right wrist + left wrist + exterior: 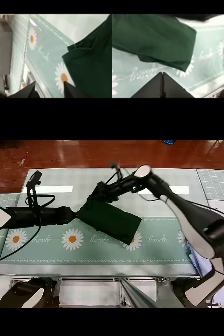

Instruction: Fold the shirts.

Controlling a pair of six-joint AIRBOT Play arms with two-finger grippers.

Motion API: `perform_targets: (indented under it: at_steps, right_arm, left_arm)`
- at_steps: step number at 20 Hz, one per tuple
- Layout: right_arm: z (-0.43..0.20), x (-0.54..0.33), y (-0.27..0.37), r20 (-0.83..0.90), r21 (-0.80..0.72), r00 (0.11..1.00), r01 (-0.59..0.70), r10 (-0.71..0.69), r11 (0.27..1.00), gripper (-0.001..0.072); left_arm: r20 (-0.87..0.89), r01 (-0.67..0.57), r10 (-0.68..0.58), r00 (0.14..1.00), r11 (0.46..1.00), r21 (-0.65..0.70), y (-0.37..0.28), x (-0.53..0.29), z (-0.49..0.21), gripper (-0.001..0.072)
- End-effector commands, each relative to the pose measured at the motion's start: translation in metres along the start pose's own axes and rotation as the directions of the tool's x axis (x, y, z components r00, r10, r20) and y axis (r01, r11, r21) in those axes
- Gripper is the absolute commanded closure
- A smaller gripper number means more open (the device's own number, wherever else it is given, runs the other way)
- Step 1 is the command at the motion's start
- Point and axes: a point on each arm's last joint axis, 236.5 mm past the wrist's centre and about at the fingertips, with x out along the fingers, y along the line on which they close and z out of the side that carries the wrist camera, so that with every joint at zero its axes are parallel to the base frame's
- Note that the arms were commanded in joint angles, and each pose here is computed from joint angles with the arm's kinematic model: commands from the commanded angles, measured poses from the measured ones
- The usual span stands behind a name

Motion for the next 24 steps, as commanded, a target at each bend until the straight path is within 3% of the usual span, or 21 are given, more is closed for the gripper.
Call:
perform_targets:
  at_steps: [1,3,4,6,7,11,13,24]
  right_arm:
    - [-0.015,-0.100,-0.009,-0.016,-0.082,0.977,0.210,-0.212,0.974,0.0301]
    - [-0.021,-0.192,-0.045,0.101,-0.057,0.843,0.535,-0.528,0.843,0.0301]
    - [-0.031,-0.241,-0.066,0.161,0.023,0.728,0.673,-0.667,0.740,0.0301]
    - [-0.062,-0.301,-0.101,0.253,0.197,0.546,0.779,-0.799,0.595,0.0301]
    - [-0.081,-0.305,-0.114,0.285,0.273,0.524,0.759,-0.803,0.592,0.0301]
    - [-0.146,-0.232,-0.159,0.380,0.474,0.637,0.489,-0.671,0.733,0.0301]
    - [-0.162,-0.191,-0.175,0.390,0.539,0.696,0.358,-0.603,0.763,0.0301]
    - [-0.163,-0.064,-0.188,0.248,0.547,0.914,0.142,-0.321,0.825,0.0301]
  left_arm:
    - [-0.036,-0.069,0.070,0.997,0.998,0.004,0.022,0.000,-0.006,0.0680]
    - [-0.055,-0.158,0.158,0.986,0.987,0.013,0.050,-0.012,-0.010,0.0680]
    - [-0.056,-0.196,0.197,0.979,0.980,0.018,0.061,-0.017,-0.011,0.0680]
    - [-0.043,-0.232,0.233,0.971,0.972,0.023,0.071,-0.024,-0.009,0.0680]
    - [-0.037,-0.230,0.231,0.972,0.973,0.026,0.069,-0.024,-0.008,0.0680]
    - [-0.028,-0.197,0.199,0.980,0.978,0.067,0.053,-0.016,-0.008,0.0680]
    - [-0.014,-0.182,0.184,0.983,0.980,0.087,0.044,-0.012,-0.007,0.0680]
    - [0.010,-0.164,0.163,0.987,0.983,0.080,0.034,-0.008,-0.003,0.0680]
